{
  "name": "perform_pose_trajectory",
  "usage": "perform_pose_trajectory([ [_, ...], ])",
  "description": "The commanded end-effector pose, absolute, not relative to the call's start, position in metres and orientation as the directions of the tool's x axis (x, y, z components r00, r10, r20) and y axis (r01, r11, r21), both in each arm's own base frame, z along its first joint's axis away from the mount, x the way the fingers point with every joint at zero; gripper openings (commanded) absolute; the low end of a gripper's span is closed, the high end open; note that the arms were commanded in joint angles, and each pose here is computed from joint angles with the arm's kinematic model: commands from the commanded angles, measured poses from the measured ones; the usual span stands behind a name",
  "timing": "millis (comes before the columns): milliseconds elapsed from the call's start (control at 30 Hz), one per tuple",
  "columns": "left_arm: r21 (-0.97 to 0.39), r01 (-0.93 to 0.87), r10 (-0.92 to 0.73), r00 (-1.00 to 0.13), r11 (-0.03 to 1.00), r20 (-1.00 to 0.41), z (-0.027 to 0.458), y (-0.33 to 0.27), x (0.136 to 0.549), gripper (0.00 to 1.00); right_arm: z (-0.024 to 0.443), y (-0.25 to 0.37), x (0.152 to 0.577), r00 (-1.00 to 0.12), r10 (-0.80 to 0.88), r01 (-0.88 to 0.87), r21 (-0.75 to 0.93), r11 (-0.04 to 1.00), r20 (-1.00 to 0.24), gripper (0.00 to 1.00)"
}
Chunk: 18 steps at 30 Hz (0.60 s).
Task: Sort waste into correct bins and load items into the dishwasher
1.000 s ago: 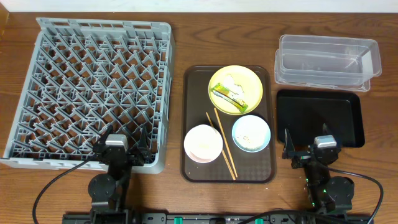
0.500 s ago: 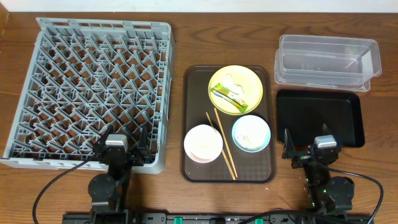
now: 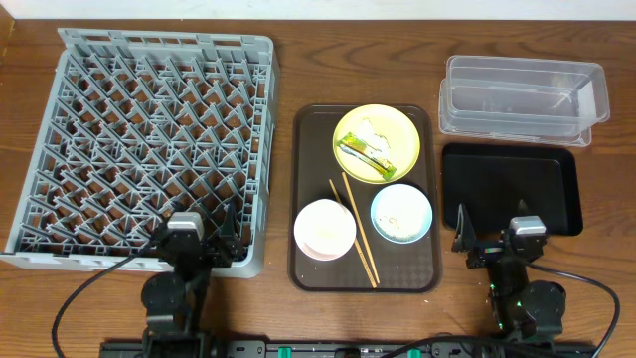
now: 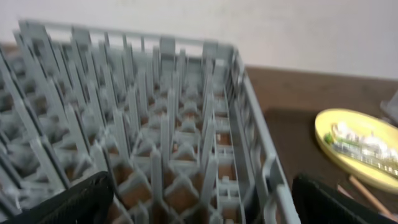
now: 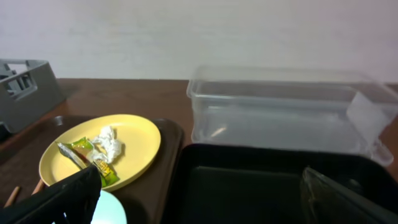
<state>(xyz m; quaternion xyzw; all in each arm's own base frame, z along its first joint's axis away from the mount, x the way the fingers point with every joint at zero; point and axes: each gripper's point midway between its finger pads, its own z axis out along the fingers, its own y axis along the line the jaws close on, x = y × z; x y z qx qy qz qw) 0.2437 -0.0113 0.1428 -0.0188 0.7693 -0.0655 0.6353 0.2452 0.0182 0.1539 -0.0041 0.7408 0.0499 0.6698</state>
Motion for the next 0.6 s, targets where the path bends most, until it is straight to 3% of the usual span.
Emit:
perform_pose_trajectory([
  [0,-0.153,0.056,-0.138,-0.215,0.987,-0.967,0.164,-0.013,0.244,0.93,0.166,0.014,0.243,-0.121,0.12,-0.044,0.126,0.991,-0.985,0.99],
  [200,-0.165,0.031,-0.142,-0.366,0.986,-0.92,0.179,-0.013,0.248,0.93,0.179,0.014,0.245,-0.226,0.114,-0.031,0.124,0.992,-0.967,0.99],
  [567,-0.175,-0.037,-0.151,-0.693,0.984,-0.705,0.191,-0.013,0.25,0.93,0.203,0.03,0.286,-0.55,0.094,-0.054,0.148,0.988,-0.83,0.99],
])
